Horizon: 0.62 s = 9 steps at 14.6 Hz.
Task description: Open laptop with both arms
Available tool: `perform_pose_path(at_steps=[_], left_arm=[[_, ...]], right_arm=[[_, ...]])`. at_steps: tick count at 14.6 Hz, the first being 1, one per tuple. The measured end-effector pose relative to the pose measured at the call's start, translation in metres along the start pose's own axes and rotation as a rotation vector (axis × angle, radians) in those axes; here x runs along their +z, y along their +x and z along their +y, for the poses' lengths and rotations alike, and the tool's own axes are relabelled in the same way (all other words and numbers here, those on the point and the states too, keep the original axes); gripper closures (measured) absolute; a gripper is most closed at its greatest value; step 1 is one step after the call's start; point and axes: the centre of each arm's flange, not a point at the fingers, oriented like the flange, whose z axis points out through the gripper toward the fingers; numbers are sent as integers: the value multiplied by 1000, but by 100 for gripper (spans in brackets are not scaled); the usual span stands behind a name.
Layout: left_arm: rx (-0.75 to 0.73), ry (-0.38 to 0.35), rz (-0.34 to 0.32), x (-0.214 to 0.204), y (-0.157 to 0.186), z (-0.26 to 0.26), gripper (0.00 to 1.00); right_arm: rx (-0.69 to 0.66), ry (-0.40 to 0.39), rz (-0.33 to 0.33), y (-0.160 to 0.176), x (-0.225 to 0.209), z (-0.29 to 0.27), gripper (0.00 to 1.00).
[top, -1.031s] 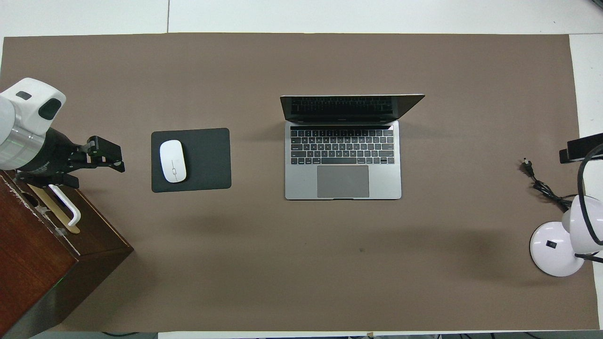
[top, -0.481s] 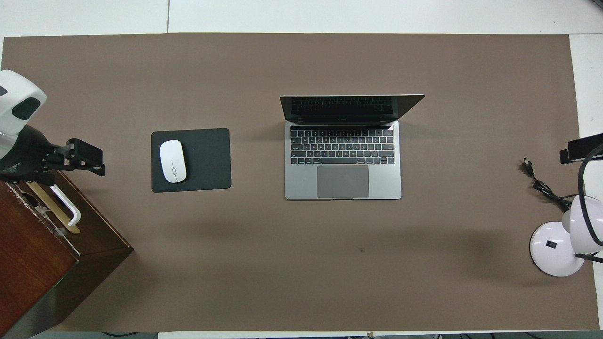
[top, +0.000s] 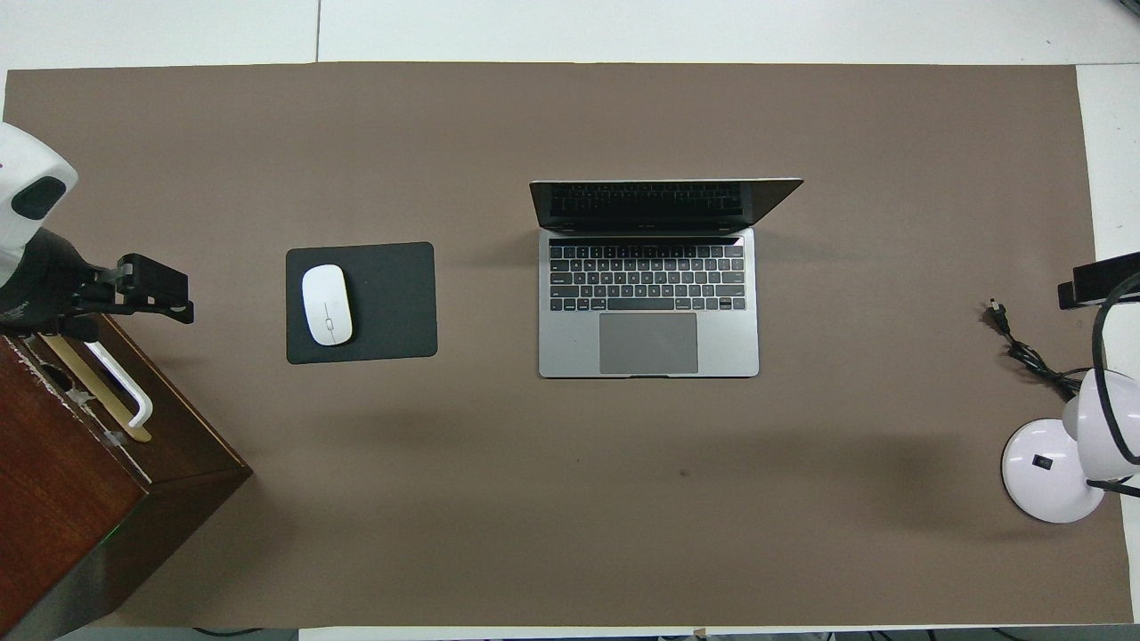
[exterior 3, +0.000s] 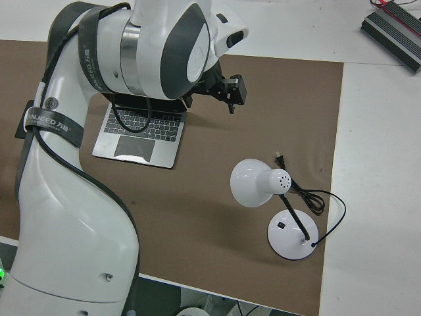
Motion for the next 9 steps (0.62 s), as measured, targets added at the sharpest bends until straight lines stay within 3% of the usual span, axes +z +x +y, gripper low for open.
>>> perform_pose_path(at_steps=[6, 9], left_arm=[[1, -4, 25, -12, -1, 0, 0], [-3, -16, 86, -22, 5, -1, 0]], right_arm=[[-5, -1, 1, 0, 0, -3, 0], [-5, -1, 1, 0, 0, -3, 0]])
